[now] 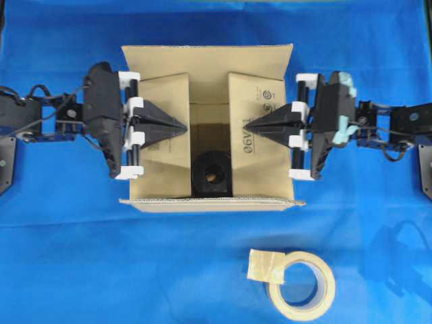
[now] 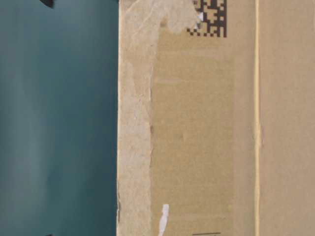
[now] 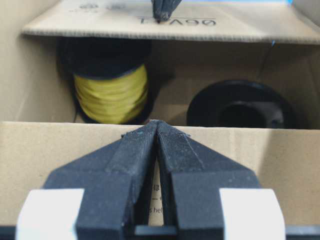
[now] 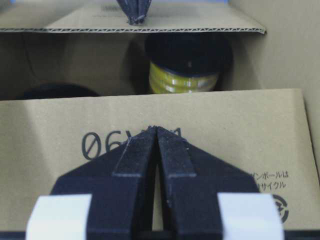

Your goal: Close the cardboard box.

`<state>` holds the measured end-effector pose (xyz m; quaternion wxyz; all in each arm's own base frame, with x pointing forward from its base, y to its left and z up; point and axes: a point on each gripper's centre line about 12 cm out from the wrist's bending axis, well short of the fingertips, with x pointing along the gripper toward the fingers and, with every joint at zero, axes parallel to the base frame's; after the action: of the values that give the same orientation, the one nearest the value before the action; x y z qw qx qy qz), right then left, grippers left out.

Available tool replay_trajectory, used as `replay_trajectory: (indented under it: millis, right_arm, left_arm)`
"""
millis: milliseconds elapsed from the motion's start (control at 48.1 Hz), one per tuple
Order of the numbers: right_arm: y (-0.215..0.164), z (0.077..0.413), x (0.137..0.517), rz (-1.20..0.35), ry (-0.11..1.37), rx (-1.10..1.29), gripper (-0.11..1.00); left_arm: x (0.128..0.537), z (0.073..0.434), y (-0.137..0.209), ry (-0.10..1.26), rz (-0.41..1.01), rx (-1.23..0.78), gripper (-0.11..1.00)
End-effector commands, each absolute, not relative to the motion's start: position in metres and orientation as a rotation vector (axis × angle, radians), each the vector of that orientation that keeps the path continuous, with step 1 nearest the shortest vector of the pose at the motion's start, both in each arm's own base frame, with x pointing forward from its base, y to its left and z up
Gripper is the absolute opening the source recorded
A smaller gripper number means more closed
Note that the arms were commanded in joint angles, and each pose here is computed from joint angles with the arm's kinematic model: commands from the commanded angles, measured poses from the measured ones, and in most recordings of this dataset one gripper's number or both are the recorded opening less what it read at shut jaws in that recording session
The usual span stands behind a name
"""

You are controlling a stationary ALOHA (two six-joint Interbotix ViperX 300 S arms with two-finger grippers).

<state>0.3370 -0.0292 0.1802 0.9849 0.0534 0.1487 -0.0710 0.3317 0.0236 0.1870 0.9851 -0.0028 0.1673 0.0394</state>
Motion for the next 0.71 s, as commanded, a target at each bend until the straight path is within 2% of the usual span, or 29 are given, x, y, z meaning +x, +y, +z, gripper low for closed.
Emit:
replay_trajectory:
  millis: [0, 291, 458, 686]
  right_arm:
    - [-0.032, 0.182, 0.344, -0.151, 0.284, 0.114, 0.0]
    - [-0.039, 0.164, 0.345, -0.19, 0.336, 0.144, 0.0]
    - [-0.039, 0.164, 0.345, -0.19, 0.331, 0.143, 0.0]
    - [-0.039, 0.165, 0.345, -0.19, 0.33, 0.143, 0.0]
  left_arm:
    - [0.339, 0.188, 0.026, 0.326, 0.087, -0.007, 0.0]
    - [0.346, 0.169, 0.029, 0.347, 0.093, -0.012, 0.0]
    - [0.357, 0.174, 0.033, 0.329, 0.102, -0.01, 0.0]
    - [0.38, 0.186, 0.055, 0.283, 0.155, -0.008, 0.0]
